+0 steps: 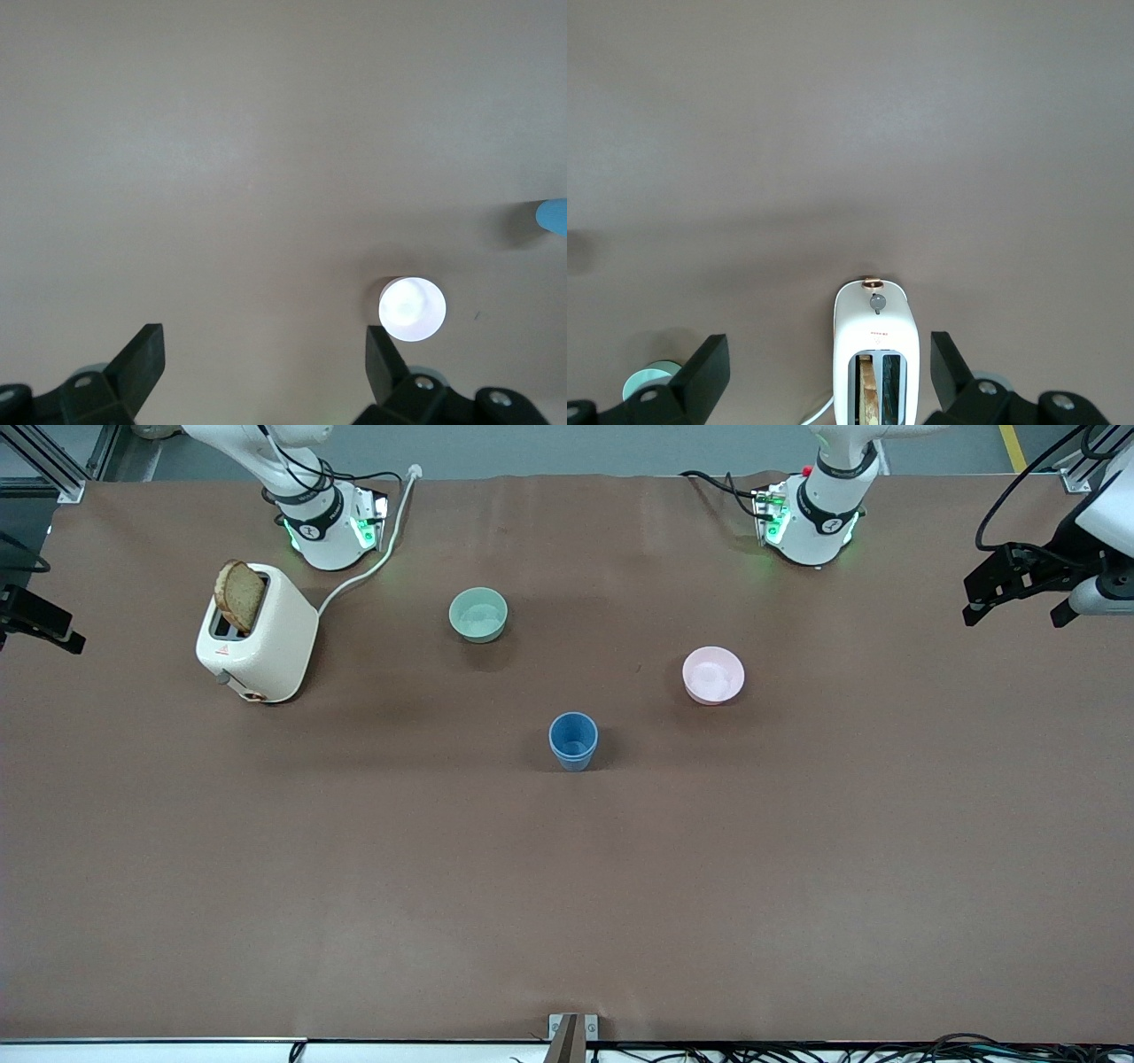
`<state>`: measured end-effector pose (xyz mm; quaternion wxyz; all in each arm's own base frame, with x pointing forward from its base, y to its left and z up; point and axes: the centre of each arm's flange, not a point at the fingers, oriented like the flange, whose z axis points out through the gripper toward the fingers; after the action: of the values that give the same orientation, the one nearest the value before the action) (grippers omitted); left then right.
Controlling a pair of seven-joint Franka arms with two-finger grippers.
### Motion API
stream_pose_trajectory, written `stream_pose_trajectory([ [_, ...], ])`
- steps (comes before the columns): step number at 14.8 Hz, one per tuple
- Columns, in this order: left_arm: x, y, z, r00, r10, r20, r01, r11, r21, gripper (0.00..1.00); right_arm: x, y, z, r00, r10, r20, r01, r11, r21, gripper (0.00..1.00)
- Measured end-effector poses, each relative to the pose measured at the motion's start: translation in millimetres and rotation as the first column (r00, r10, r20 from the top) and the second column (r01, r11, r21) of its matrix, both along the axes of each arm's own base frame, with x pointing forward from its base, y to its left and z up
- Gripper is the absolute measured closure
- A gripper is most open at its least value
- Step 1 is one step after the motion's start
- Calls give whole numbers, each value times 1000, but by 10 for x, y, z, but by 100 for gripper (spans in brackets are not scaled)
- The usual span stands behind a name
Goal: Stack blue cups with both arms
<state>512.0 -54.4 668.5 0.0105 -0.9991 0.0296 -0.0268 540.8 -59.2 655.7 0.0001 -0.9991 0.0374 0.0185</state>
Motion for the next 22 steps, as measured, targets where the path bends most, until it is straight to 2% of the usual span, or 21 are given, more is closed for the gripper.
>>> stream_pose_trajectory([
  [3, -19, 1, 31, 1000, -1, -7, 1, 1000, 1, 0, -3, 12, 18, 999, 36, 6, -36, 999, 2, 0],
  [11, -15, -29, 31, 1000, -7, -15, 7, 1000, 1, 0, -95, 27, 169, 999, 40, 29, -40, 999, 4, 0],
  [18, 325, -478, -375, 993, -85, -82, 84, 996, -7, 0, -86, 21, 173, 999, 39, 37, -39, 999, 3, 0],
  [22, 311, -260, -150, 998, -45, -39, 45, 999, -9, 0, -85, 21, 174, 999, 39, 38, -39, 999, 3, 0],
])
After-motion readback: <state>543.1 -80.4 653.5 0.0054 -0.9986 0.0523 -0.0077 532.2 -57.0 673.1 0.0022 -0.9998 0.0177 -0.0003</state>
